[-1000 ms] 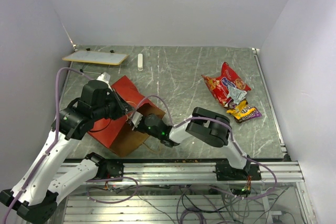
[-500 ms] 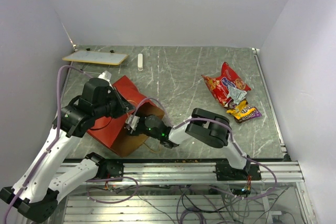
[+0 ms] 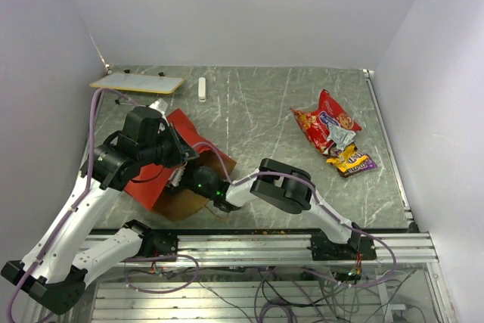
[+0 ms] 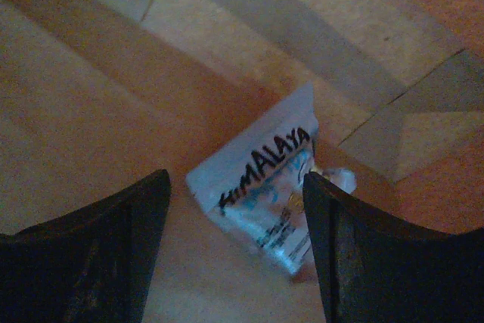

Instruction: Take the snacks out of the paper bag

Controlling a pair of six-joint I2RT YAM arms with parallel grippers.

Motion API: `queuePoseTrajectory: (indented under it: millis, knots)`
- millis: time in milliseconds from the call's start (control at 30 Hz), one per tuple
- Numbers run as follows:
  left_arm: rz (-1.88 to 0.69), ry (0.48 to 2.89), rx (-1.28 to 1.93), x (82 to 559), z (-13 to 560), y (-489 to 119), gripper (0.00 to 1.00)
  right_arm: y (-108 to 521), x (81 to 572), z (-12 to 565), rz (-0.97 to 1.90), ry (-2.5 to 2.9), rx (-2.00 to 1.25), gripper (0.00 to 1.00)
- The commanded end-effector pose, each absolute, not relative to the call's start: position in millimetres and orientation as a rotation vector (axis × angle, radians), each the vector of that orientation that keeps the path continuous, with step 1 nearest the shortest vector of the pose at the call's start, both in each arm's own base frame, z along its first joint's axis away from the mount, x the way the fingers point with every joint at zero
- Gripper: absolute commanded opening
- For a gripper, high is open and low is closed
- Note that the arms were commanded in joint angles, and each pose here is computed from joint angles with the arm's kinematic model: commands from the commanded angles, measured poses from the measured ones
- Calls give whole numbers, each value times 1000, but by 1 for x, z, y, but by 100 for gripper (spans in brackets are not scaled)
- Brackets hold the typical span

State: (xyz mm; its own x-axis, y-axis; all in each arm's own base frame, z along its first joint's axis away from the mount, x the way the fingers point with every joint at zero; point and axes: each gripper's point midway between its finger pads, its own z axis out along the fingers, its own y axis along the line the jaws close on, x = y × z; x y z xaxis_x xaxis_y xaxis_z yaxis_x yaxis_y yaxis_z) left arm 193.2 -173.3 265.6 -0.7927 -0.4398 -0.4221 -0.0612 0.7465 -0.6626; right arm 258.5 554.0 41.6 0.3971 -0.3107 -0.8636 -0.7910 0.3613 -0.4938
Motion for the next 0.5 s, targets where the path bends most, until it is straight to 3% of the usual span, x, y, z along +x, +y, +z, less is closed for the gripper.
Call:
queuePoseTrajectory:
  millis: [0,467]
  knots:
    - [-955,2341,-305,189,285,-183,7,554,281,30,263,1212,-1191,71]
    - [-965,2345,-293,189,288,-185,7,562,290,35,264,1183,-1102,72]
